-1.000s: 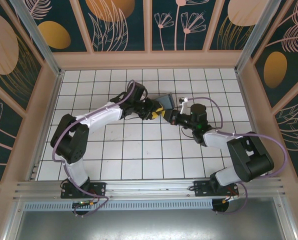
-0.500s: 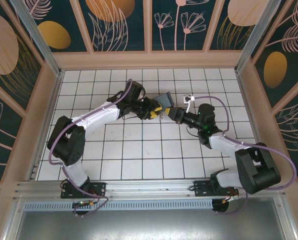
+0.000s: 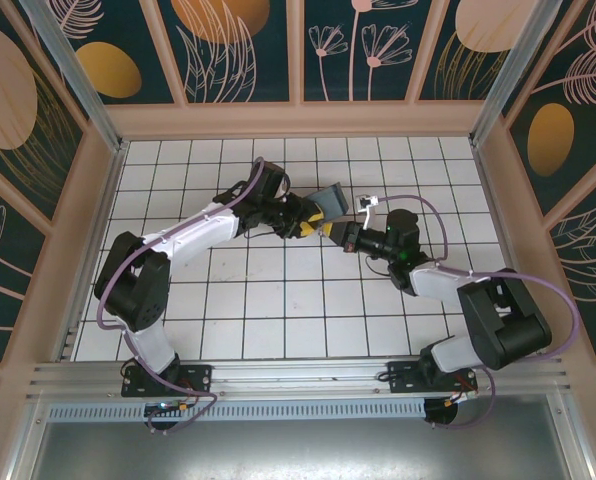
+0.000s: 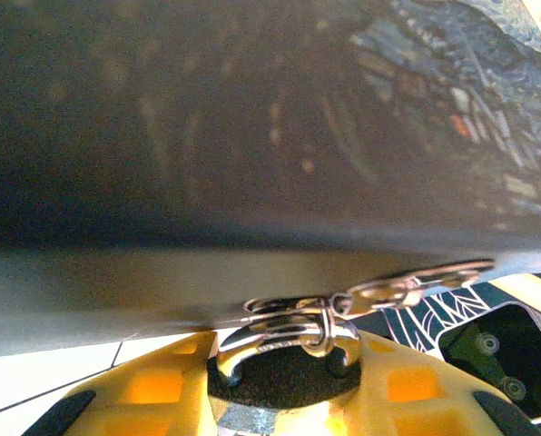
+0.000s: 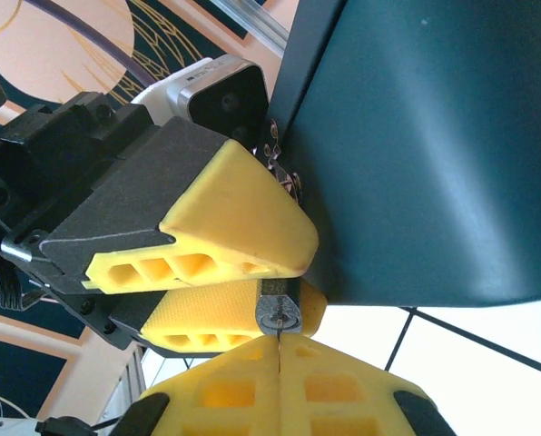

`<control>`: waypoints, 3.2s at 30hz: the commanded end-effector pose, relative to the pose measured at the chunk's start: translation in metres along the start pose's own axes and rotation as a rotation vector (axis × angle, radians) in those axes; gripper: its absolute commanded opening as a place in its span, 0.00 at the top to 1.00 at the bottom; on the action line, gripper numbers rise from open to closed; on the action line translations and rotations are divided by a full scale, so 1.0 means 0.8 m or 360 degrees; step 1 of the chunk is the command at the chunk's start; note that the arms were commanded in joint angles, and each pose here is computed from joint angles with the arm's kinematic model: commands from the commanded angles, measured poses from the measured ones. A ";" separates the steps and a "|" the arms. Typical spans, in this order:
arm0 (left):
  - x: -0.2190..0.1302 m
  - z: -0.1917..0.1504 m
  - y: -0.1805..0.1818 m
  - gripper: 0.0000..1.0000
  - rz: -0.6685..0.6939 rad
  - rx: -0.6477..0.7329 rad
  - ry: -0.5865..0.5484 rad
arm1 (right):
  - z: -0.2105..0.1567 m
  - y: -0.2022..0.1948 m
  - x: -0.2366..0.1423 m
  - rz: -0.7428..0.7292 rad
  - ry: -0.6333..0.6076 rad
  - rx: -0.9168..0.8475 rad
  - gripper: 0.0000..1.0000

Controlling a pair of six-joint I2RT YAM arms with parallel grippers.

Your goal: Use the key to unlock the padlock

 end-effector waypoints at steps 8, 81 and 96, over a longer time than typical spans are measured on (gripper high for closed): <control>-0.003 -0.032 -0.033 1.00 -0.0121 0.0118 0.0155 | 0.004 0.018 0.023 0.0164 -0.0022 -0.0041 1.00; -0.035 0.006 -0.041 1.00 0.0163 0.0160 0.0051 | -0.024 0.042 0.033 -0.0712 -0.0135 -0.2486 0.78; -0.033 0.007 -0.035 1.00 0.0155 0.0126 0.0055 | -0.011 0.050 0.029 -0.0722 -0.0203 -0.2502 0.79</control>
Point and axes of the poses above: each hand's point on the last joint's axis, 136 mm out from that joint toward the fingers, its own x axis out along the fingers, its own y axis along the line the jaws close on, z = x × y, the point moved 7 cm from there along -x, back along the fingers, and after that the axes turned 8 degrees about -x, right-handed, at the moved point
